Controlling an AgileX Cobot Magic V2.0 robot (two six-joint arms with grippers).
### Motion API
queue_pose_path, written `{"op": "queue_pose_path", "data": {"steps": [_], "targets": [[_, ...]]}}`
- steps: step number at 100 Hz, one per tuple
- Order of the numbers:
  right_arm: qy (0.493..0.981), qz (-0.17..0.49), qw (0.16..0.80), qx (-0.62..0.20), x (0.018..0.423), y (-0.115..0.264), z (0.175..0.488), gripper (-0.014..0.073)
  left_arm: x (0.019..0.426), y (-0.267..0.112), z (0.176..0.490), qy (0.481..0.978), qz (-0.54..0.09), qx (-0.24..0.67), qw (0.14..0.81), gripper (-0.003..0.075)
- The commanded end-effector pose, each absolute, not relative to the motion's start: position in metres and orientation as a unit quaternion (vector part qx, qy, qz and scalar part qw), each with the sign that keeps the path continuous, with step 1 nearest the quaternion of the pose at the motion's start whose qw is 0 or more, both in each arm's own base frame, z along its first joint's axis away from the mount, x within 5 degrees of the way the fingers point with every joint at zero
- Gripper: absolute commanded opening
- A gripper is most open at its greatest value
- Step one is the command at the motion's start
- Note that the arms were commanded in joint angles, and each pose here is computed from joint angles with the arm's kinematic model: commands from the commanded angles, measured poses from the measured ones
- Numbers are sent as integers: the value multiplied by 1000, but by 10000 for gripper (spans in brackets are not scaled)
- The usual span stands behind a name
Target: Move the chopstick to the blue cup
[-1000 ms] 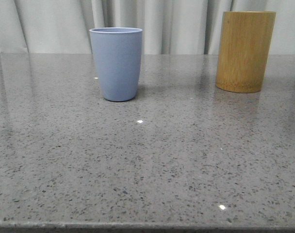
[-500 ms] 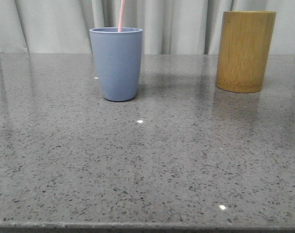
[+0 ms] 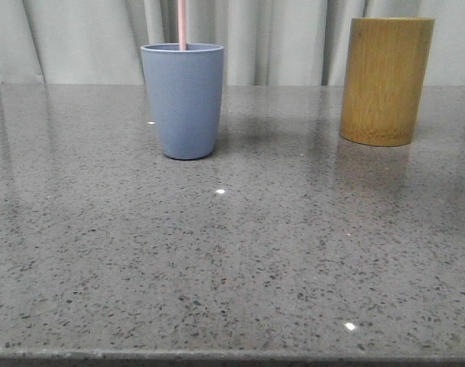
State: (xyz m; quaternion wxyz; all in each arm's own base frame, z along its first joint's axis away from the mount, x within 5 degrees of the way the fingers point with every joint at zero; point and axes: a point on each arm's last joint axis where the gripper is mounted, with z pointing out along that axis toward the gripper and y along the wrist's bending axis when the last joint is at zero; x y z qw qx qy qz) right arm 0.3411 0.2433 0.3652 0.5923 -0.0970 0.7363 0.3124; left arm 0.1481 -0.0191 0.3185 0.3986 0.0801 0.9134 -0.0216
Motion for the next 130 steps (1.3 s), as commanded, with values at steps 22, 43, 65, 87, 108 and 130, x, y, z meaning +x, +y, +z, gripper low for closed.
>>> {"op": "queue_pose_path", "data": {"steps": [22,43,65,87,108,130], "targets": [[699,274,651,-117,316,199,434,531,151,-20,331,896,-29,71,438,526],[736,176,643,-118,289,137,465,531,151,-20,331,896,-29,71,438,526],[773,59,622,-112,240,79,470,528,151,-20,331,896,-29,71,438,526],[810,15,581,-71,185,37,435,528,150,-20,331,896,-29,71,437,526],[834,10,549,-51,134,20,394,528,150,-20,331,898,-29,71,434,526],[832,26,553,-22,90,8,361,528,149,-20,329,902,-29,71,425,526]]}}
